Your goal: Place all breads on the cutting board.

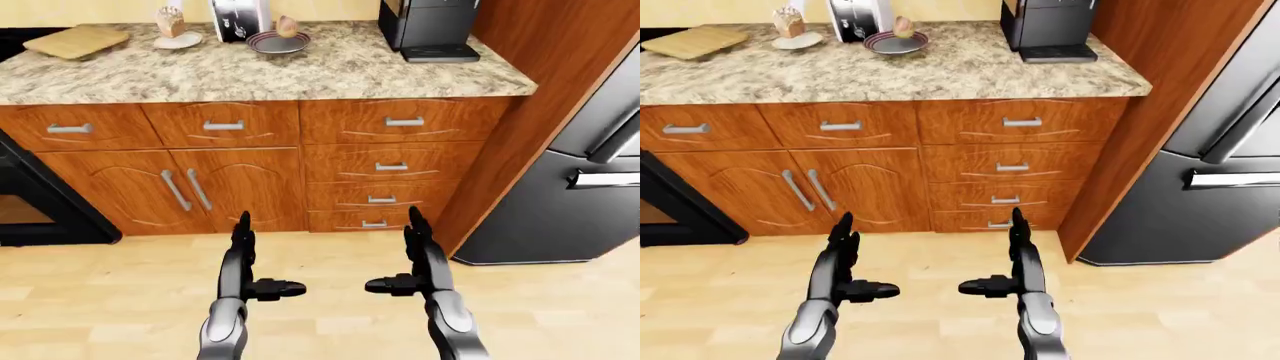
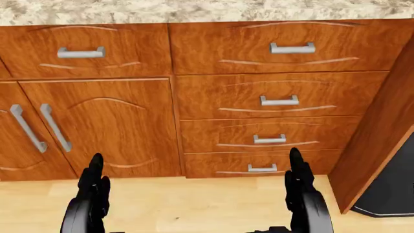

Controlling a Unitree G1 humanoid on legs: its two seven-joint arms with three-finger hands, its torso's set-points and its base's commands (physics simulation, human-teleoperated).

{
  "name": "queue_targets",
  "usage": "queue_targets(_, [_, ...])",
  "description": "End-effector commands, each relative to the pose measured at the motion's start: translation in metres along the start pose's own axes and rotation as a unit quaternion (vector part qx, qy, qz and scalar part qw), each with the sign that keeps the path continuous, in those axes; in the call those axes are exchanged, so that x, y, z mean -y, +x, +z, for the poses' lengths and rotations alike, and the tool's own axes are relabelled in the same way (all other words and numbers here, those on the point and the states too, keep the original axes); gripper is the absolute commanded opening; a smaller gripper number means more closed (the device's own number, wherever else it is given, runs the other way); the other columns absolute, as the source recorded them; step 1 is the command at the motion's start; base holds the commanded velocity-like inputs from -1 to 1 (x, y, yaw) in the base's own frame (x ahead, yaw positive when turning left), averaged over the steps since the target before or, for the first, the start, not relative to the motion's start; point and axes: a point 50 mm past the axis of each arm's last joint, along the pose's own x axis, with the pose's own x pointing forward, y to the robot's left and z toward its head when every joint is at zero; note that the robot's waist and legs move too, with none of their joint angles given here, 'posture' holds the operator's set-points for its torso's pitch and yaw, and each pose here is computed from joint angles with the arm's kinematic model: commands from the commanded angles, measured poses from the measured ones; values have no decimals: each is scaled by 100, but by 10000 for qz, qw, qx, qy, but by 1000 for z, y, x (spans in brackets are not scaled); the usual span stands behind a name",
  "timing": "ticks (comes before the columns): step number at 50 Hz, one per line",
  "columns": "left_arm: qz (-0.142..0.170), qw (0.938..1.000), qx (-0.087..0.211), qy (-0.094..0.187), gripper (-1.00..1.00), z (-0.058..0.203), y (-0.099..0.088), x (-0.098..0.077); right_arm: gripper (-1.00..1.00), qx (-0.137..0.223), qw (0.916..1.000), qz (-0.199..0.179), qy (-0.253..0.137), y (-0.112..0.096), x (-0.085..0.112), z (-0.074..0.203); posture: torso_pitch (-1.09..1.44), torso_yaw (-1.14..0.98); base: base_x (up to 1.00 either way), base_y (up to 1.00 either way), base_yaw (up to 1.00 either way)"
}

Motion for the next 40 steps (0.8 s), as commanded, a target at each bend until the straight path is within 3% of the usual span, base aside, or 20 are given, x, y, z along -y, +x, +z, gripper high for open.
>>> queue_targets(1, [-88, 9960, 890, 28, 100, 36, 3, 4, 100, 816, 9966, 59, -65, 2, -2, 32, 0, 0, 0, 0, 0])
queue_targets(11, [-115, 9949, 1005, 33, 100, 49, -3, 3, 100, 923, 9956, 116, -148, 3, -6, 46, 0, 0, 0, 0, 0])
queue_targets(21, [-150, 9883, 1512, 159, 100, 129, -19, -1, 100, 1381, 9900, 135, -268, -5, -4, 111, 0, 0, 0, 0, 0])
queue_targets(26, [-122, 9855, 1685, 173, 100, 155, -24, -6, 100, 1547, 9874, 253, -207, -7, -4, 136, 0, 0, 0, 0, 0])
queue_targets(35, [-121, 9854, 1687, 173, 100, 155, -24, -6, 100, 1549, 9874, 255, -208, -7, -4, 136, 0, 0, 0, 0, 0])
queue_targets(36, [-62, 9831, 1823, 158, 100, 173, -34, -14, 100, 1676, 9845, 384, -357, -5, -14, 154, 0, 0, 0, 34, 0])
queue_targets(40, [-33, 9825, 1857, 156, 100, 176, -35, -17, 100, 1692, 9840, 404, -386, -4, -16, 156, 0, 0, 0, 33, 0])
